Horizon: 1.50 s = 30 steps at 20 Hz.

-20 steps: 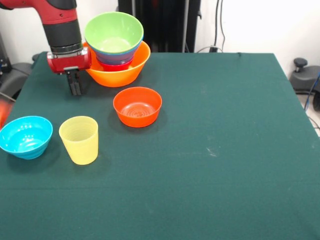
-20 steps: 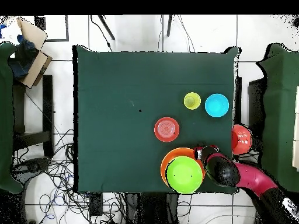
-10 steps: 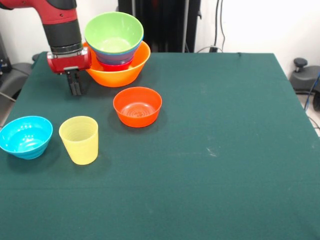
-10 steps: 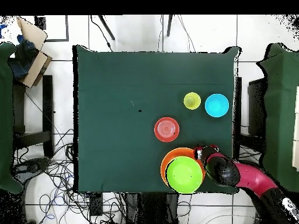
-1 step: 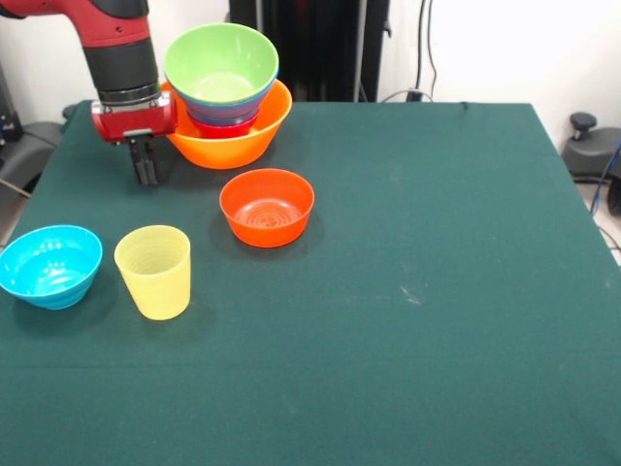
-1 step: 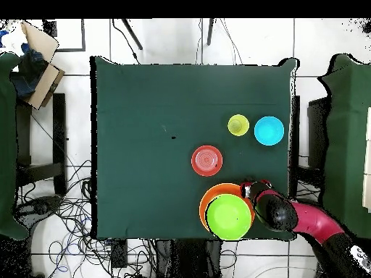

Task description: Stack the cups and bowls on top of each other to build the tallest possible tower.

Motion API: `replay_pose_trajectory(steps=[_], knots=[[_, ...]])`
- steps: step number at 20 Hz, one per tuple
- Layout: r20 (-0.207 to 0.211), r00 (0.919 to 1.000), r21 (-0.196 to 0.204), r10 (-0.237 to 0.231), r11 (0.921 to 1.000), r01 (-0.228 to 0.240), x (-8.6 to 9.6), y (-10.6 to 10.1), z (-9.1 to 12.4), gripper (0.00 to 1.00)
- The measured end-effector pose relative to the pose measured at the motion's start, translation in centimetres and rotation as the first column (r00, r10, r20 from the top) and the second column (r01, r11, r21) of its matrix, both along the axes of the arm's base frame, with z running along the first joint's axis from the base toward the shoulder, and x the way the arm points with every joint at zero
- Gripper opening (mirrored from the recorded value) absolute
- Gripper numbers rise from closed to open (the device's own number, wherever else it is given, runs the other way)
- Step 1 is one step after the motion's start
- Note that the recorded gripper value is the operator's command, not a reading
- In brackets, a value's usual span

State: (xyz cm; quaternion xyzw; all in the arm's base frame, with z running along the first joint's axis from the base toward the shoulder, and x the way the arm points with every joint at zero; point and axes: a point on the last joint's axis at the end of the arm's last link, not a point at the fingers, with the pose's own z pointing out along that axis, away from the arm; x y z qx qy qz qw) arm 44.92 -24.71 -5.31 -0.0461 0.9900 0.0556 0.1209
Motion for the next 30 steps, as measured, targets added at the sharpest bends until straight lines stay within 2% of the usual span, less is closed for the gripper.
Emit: replay_pose_trajectory(steps=[10,16,17,22,30], knots=[[0.006,1.0000,-0.016,0.006,0.9999,-0.006,0.4,-0.3,0.6,0.00],[0.022,0.9996,-0.058,0.017,0.9982,-0.015,1.1,-1.3,2.3,0.00],[0.032,0.9993,-0.080,0.021,0.9966,-0.019,1.7,-1.8,3.3,0.00],[0.044,0.9986,-0.117,0.028,0.9929,-0.023,3.3,-2.1,5.4,0.00],[-0.029,0.9995,-0.123,0.008,0.9923,-0.012,5.8,-1.3,9.4,0.00]])
